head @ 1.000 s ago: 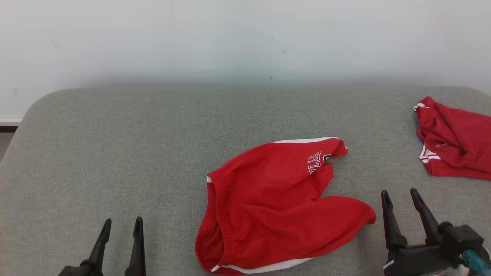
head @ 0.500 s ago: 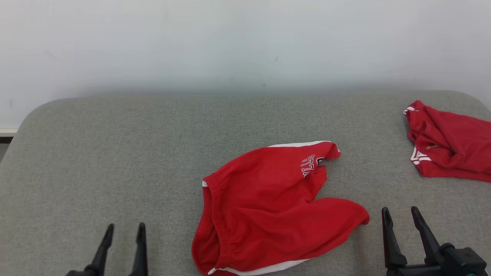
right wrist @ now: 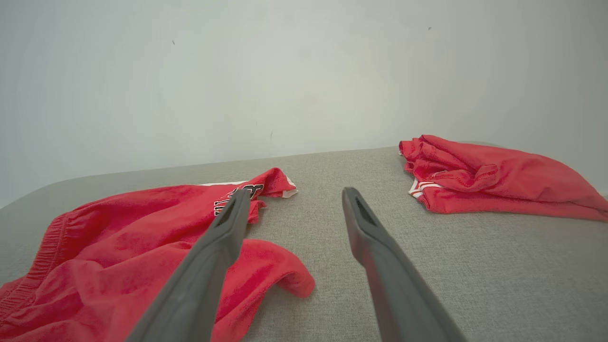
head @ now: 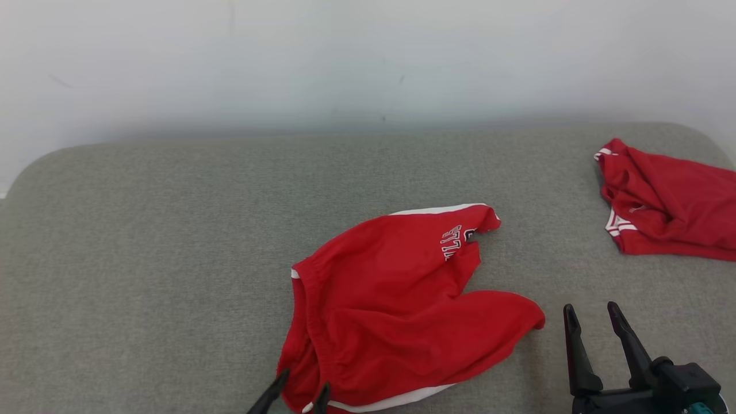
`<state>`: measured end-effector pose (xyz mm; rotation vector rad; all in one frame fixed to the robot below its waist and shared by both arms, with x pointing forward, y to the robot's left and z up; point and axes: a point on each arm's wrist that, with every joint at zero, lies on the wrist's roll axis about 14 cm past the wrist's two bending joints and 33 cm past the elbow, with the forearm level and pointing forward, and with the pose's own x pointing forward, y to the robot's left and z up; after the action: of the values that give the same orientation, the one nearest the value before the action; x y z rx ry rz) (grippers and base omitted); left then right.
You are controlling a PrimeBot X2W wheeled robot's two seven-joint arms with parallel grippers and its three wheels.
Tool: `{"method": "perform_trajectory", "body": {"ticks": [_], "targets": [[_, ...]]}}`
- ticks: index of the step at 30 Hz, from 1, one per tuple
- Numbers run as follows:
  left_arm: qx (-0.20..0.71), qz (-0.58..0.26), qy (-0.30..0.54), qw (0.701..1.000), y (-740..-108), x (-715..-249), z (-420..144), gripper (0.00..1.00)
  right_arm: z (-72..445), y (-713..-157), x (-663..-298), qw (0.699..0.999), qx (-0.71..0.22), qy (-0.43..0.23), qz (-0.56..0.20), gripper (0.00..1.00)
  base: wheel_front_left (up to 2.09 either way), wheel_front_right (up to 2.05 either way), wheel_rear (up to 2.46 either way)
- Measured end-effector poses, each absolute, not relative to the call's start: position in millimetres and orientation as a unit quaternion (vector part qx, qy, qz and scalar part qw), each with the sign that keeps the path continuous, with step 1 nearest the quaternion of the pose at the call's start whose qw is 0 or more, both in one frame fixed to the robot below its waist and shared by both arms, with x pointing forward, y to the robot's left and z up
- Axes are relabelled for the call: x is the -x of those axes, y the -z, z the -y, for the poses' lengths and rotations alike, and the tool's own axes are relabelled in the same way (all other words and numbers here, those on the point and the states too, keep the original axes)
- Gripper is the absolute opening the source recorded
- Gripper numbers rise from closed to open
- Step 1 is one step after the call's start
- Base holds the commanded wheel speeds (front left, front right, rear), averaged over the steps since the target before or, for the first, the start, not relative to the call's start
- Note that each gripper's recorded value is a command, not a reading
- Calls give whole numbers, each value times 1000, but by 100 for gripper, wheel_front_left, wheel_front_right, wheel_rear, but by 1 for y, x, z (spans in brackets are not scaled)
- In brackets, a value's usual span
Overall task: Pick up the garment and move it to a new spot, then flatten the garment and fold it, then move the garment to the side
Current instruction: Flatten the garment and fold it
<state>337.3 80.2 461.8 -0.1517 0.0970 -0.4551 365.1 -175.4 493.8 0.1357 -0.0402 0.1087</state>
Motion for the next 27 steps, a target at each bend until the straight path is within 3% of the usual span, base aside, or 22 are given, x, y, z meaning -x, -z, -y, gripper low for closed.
{"method": "perform_trajectory", "body": {"ticks": [10, 11, 12, 13, 19, 27], "targets": [[83, -129, 275, 949, -418, -333, -51, 100, 194, -490, -365, 997, -66, -27, 16, 100, 0, 0, 0], [85, -132, 276, 948, -417, -335, -50, 74, 195, -489, -364, 997, -66, -24, 14, 100, 0, 0, 0], [85, -131, 277, 948, -417, -338, -49, 24, 197, -488, -364, 997, -66, -22, 13, 100, 0, 0, 0], [88, -126, 277, 949, -421, -343, -48, 0, 198, -488, -364, 998, -66, -20, 12, 100, 0, 0, 0], [108, -89, 244, 960, -443, -366, -63, 0, 196, -485, -367, 998, -67, -21, 9, 100, 0, 0, 0], [109, -53, 143, 982, -458, -384, -134, 0, 189, -479, -373, 997, -66, -32, -1, 100, 0, 0, 0]]}}
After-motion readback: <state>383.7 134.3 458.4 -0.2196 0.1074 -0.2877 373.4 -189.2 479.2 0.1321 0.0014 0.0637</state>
